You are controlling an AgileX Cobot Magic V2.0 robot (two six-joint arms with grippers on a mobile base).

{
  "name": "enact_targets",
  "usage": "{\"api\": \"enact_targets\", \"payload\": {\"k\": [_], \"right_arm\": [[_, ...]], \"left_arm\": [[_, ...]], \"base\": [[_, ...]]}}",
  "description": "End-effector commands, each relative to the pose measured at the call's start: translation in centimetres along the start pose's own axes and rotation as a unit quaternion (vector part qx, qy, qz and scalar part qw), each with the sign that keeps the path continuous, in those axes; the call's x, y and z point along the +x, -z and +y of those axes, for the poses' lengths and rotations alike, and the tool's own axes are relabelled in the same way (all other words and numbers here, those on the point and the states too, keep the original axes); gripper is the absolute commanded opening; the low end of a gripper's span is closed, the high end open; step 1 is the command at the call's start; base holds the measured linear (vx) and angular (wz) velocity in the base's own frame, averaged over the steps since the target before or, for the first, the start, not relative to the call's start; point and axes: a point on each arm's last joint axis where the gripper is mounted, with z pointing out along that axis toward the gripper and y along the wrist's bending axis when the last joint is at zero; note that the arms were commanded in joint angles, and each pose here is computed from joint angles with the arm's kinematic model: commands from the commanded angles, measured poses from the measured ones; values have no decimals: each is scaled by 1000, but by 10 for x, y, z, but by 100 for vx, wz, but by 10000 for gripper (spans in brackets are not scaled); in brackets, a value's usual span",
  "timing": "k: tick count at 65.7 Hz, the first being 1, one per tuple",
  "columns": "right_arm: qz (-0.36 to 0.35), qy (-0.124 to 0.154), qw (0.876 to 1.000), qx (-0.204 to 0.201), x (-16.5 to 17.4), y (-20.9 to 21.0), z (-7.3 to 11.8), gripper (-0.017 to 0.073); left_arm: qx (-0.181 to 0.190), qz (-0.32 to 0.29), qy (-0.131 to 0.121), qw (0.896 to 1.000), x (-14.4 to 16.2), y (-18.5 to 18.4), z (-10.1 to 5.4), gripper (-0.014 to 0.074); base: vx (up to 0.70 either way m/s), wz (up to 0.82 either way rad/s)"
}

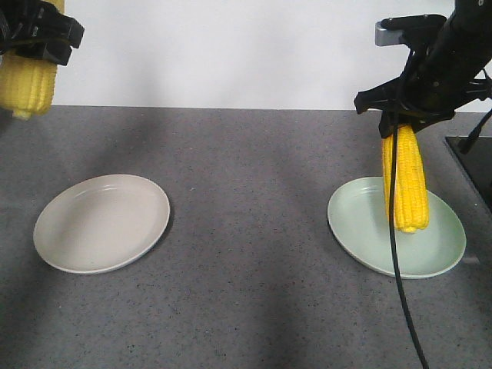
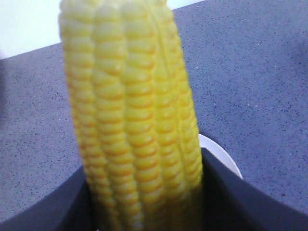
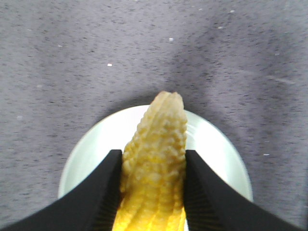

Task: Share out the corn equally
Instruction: 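Lower the right gripper's corn cob onto the pale green plate, then open the right gripper and raise it off the cob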

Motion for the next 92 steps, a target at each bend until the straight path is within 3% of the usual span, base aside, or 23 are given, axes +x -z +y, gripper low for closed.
{"api": "enact_targets", "payload": {"k": [1,12,20,30,43,92], "right_arm": [[-18,-15,999,-31,5,25,-6,242],[27,-5,1000,-7,26,11,-26,244],[21,-18,1000,4,30,19,-39,245],[23,-1,1000,-6,29,15,-37,245],[43,-11,999,-32,27,-4,-33,245],[100,-17,994,-49,25,-55,-32,263]], "left_arm": [[-4,-56,7,998,-6,25,2,220],[-4,-56,7,998,-6,25,2,220],[-4,-56,7,998,-6,25,2,220],[-4,-56,7,998,-6,25,2,220],[-4,-56,7,998,-6,25,2,220],[-4,-56,7,998,-6,25,2,220]], "base": [[0,0],[0,0],[0,0],[0,0],[0,0],[0,0]]}}
